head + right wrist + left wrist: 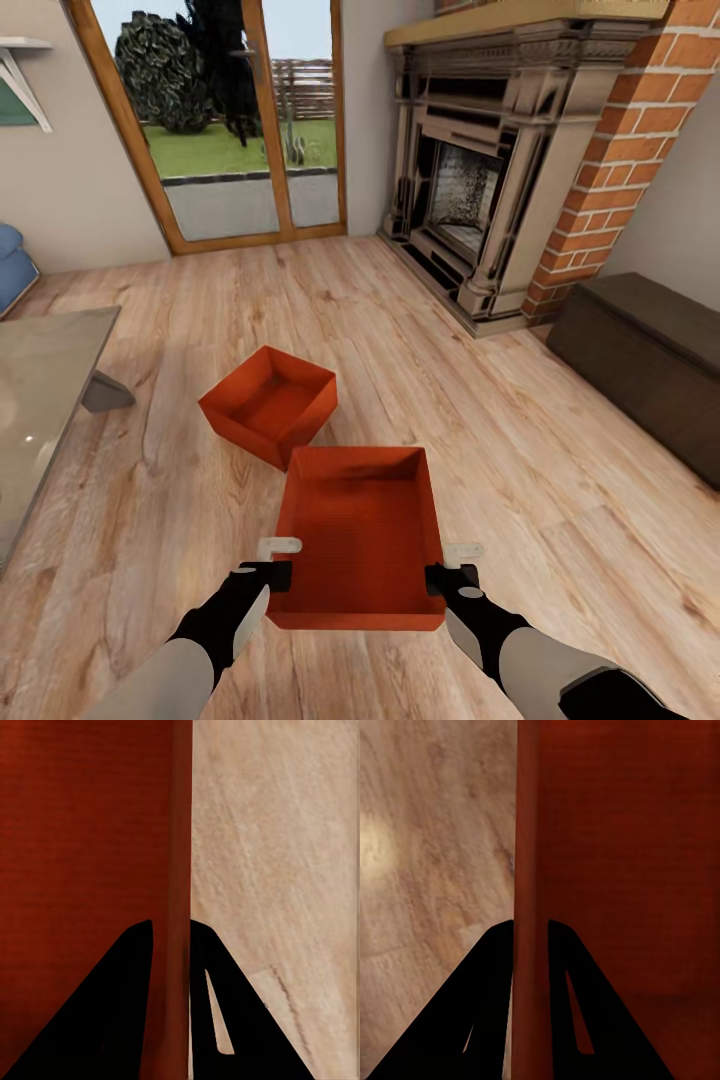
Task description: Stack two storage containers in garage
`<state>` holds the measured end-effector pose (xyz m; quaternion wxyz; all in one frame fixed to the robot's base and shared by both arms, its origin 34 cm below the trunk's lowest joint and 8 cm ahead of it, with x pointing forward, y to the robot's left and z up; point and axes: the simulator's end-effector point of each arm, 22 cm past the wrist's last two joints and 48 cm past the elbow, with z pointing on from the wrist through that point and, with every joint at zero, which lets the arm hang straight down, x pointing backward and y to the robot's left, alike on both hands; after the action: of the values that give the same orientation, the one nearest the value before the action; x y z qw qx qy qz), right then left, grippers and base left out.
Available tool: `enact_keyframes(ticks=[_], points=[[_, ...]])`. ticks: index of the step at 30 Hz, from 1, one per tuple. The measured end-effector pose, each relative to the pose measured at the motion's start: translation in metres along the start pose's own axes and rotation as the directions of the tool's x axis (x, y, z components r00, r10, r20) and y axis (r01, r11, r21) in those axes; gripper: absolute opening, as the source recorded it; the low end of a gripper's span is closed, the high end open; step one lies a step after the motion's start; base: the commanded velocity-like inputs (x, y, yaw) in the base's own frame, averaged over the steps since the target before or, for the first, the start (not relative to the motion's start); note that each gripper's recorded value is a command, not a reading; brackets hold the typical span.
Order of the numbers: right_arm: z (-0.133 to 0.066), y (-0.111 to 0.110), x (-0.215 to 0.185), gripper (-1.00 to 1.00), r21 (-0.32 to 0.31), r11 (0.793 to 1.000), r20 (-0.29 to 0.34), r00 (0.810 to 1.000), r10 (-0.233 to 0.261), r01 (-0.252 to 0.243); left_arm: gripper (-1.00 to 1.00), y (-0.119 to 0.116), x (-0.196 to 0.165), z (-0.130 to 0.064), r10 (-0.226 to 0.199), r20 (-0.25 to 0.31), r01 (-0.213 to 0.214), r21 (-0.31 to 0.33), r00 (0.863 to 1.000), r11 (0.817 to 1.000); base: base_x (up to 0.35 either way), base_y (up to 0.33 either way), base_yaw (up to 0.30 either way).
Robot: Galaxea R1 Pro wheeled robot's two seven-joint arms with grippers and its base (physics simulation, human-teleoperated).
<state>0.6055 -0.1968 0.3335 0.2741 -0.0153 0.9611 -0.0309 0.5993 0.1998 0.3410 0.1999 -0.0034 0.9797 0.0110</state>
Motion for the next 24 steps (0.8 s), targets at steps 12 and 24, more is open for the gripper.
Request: enact_keyframes(ticks=[12,24], points=[[-0.019,0.000,-0.016,-1.00,0.000,1.000,-0.001,1.000,0.003,-0.003,-1.00,0.002,-0.014,-0.021,0.001,0.000,-0.001,-0.002,1.000,1.000,0.000,0.000,0.000],[-0.037,-0.002,-0.032,-1.00,0.000,1.000,-0.001,1.000,0.000,0.000,-1.00,0.002,-0.026,-0.041,0.000,-0.001,0.000,-0.001,1.000,1.000,0.000,0.000,0.000]])
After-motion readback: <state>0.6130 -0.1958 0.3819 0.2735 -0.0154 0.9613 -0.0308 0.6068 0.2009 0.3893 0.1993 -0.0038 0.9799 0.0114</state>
